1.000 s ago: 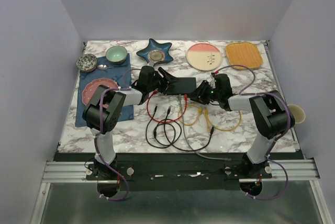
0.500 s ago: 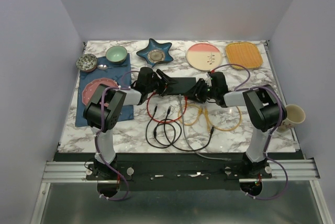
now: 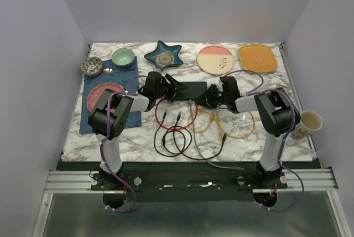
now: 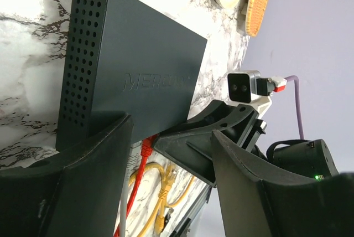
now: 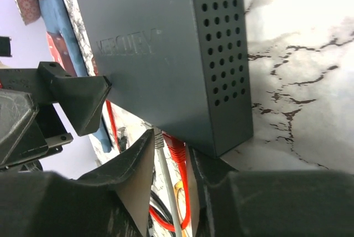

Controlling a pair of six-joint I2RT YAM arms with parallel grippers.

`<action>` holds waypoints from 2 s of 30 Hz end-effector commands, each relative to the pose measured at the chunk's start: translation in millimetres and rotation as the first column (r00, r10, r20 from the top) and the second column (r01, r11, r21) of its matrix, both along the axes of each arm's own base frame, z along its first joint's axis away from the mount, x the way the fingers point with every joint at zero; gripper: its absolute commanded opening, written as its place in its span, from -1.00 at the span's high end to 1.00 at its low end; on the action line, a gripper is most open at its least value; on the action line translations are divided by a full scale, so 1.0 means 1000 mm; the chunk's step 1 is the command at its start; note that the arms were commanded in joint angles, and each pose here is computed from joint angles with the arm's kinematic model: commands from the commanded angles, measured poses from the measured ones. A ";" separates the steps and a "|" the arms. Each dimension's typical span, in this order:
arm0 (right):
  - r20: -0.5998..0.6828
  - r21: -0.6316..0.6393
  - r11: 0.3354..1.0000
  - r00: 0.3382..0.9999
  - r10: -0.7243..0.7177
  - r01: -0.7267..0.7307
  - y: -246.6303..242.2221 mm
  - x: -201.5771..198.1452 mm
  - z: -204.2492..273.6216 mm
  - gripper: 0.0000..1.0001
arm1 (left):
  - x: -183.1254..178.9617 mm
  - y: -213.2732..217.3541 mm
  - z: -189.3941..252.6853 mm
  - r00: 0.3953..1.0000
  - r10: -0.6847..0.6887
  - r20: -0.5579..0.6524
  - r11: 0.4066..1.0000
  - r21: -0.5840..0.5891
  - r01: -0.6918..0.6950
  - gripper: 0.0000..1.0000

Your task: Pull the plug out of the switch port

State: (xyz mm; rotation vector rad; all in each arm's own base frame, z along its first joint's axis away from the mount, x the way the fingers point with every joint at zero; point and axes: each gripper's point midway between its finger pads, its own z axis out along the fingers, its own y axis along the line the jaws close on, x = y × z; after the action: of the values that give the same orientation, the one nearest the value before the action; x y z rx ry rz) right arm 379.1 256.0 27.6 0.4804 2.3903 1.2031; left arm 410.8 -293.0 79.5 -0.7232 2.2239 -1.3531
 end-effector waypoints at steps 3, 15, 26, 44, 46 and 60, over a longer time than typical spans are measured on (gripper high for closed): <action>-0.039 -0.010 0.998 0.997 -0.069 0.069 -0.005 0.004 -0.019 0.32 | -0.007 0.002 -0.011 1.000 -0.023 -0.018 1.000 0.011 0.024 -0.40; -0.088 0.042 0.987 0.985 -0.148 0.152 -0.009 0.007 -0.017 0.29 | -0.010 0.003 -0.014 0.999 -0.022 -0.024 1.000 0.007 0.022 -0.40; -0.107 0.051 0.976 0.972 -0.207 0.213 -0.015 0.008 -0.021 0.53 | -0.012 0.003 -0.015 0.999 -0.023 -0.023 1.000 0.006 0.024 -0.40; -0.034 -0.004 0.996 0.995 -0.089 0.089 -0.013 0.001 -0.019 0.99 | -0.030 -0.035 0.003 0.994 -0.111 -0.005 0.992 -0.057 0.110 -0.39; -0.034 -0.006 0.997 0.996 -0.082 0.082 -0.012 0.001 -0.019 0.99 | -0.029 -0.037 0.000 0.994 -0.110 -0.002 0.993 -0.046 0.110 -0.39; -0.029 -0.026 1.000 1.000 0.006 -0.007 -0.009 -0.021 -0.020 0.99 | -0.019 -0.049 -0.036 0.992 -0.105 -0.072 0.994 0.003 0.105 -0.39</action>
State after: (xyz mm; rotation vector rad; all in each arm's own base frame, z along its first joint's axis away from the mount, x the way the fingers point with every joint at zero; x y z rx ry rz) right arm 382.4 252.1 24.9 0.5211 2.3311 1.2244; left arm 389.1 -342.0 64.8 -0.6375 2.2964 -1.4510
